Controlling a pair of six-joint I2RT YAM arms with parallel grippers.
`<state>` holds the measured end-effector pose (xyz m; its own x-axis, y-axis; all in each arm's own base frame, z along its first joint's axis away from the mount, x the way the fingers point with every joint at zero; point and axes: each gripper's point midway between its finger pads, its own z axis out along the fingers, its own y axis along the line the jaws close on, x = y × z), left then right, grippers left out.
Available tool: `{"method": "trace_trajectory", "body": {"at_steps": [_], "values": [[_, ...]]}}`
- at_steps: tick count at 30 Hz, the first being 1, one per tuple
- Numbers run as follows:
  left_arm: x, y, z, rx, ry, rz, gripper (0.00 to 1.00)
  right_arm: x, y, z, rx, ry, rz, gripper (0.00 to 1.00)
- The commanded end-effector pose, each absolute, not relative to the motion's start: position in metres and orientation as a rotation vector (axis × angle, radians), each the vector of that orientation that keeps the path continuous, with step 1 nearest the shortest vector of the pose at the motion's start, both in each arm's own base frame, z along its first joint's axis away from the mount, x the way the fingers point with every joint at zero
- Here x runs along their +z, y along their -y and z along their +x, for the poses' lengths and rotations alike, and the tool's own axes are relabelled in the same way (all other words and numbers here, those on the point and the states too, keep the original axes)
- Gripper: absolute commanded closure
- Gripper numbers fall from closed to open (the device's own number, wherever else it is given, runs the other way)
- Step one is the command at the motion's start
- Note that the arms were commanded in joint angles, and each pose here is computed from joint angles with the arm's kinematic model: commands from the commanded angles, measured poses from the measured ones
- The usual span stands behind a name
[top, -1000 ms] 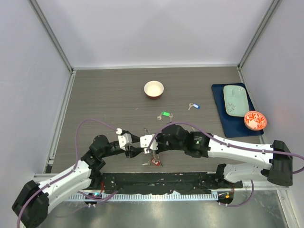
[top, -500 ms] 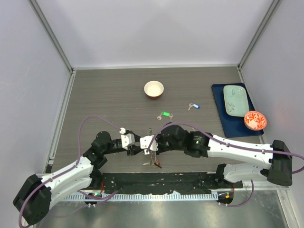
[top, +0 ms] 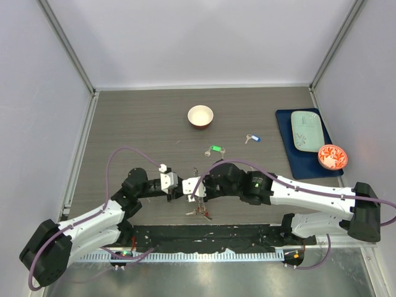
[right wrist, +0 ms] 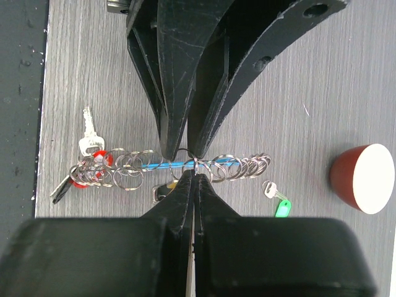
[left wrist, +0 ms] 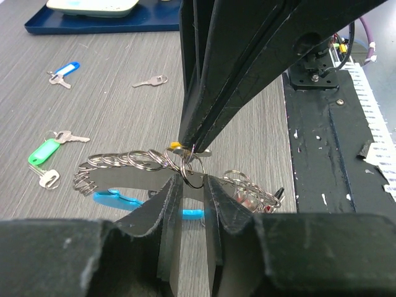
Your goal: Put the keys on the keyring
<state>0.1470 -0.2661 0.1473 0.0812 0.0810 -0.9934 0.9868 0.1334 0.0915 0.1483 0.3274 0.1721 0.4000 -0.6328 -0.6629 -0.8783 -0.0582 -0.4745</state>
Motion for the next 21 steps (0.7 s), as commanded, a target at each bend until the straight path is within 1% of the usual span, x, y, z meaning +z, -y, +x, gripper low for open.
{"method": "trace_trajectory", "body": {"at_steps": [1, 6, 7, 8, 9, 10, 16, 21], "values": [[0.178, 0.274, 0.147, -1.029, -1.136, 1.199, 0.77, 0.196, -0.344, 0.151, 0.382, -1.255, -1.727, 0.99], [0.182, 0.276, 0.146, -1.046, -1.125, 1.192, 0.76, 0.194, -0.344, 0.150, 0.388, -1.259, -1.731, 0.99], [0.183, 0.276, 0.145, -1.052, -1.123, 1.195, 0.78, 0.195, -0.344, 0.150, 0.387, -1.259, -1.729, 0.99], [0.183, 0.276, 0.145, -1.054, -1.121, 1.195, 0.82, 0.195, -0.345, 0.151, 0.387, -1.260, -1.726, 0.99], [0.183, 0.277, 0.145, -1.062, -1.128, 1.193, 0.93, 0.195, -0.344, 0.151, 0.385, -1.261, -1.725, 0.99], [0.183, 0.277, 0.145, -1.061, -1.130, 1.192, 0.99, 0.195, -0.344, 0.152, 0.378, -1.263, -1.723, 0.99], [0.181, 0.270, 0.152, -1.026, -1.178, 1.109, 1.00, 0.201, -0.330, 0.155, 0.336, -1.290, -1.692, 0.99], [0.190, 0.263, 0.150, -1.005, -1.165, 1.069, 1.00, 0.201, -0.316, 0.160, 0.286, -1.336, -1.645, 0.99]]}}
